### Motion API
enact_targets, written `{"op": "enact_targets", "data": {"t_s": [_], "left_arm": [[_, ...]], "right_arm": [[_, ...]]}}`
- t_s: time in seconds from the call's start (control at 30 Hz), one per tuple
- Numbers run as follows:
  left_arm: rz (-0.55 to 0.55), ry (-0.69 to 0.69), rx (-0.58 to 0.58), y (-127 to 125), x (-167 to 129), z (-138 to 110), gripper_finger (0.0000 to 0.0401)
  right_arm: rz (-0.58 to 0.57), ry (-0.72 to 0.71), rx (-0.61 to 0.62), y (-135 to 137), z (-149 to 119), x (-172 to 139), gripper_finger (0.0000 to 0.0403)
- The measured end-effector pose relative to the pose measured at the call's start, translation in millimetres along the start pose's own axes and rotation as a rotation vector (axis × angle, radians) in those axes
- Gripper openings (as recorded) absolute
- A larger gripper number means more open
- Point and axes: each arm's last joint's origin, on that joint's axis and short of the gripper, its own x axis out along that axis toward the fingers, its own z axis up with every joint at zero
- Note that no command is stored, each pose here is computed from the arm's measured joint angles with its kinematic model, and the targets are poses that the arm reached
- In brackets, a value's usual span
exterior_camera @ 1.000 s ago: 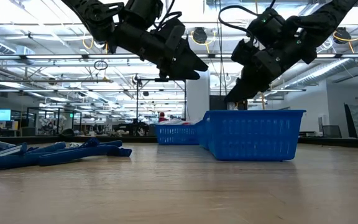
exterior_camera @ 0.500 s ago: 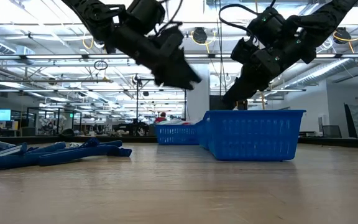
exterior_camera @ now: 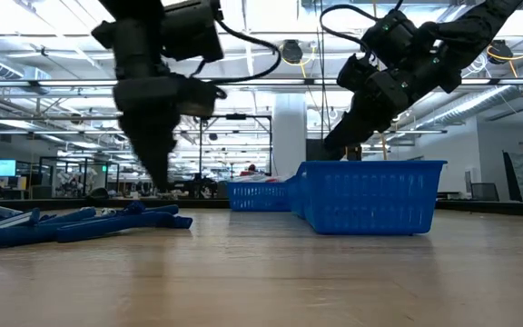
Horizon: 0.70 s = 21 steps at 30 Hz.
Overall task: Pick & Place Travel size toiletries
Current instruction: Put the nail clipper into the center blue bin
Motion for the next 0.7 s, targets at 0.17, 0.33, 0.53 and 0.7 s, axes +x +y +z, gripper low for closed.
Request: {"op": "enact_targets", "data": {"t_s": [0.17,0.33,0.53,0.7], "left_arm": [[0.087,0.0,-0.098,-5.7,-0.4,-5.4,0.0294],[0.106,0.002,-0.139,-4.4,-0.5,-6.1,0.0294],[0.103,0.075,-0.161,-3.0,1.6,-11.3,0.0294],[0.091,0.116,-0.18,-0.8,5.9,-12.7,0.0294]], "right_arm": [[0.0,-0.001,0.001,0.0,0.1,0.0,0.0212],[0.001,0.0,0.001,0.1,0.0,0.0,0.0211],[0.002,0.004,0.002,0.2,-0.4,0.0,0.021],[0.002,0.008,0.002,0.1,-0.7,0.0,0.021]]}}
